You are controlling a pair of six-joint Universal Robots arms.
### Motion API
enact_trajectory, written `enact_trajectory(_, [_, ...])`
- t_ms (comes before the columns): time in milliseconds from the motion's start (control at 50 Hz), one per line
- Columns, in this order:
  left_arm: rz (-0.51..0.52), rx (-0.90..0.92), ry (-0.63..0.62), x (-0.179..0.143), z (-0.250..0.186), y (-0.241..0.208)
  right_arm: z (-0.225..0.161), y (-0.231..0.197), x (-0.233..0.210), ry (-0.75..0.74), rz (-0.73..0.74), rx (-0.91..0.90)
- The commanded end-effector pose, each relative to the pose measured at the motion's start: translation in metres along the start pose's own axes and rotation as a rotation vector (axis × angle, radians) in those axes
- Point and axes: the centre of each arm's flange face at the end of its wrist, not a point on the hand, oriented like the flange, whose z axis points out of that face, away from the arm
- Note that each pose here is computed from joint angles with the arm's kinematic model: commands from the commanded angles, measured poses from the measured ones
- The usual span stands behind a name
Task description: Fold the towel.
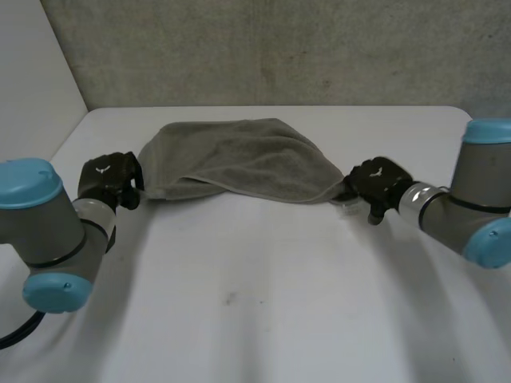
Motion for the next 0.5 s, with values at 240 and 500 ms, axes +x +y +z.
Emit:
enact_trajectory(240, [-0.007, 0.051, -0.006, -0.003, -0.017, -0.021, -0.04, -0.02, 0.035, 0.15, 0.526, 0.148])
enact_trajectory(500, [-0.008, 0.047, -0.006, -0.003, -0.019, -0.02, -0.028, -0.004, 0.036, 0.195, 0.669, 0.102])
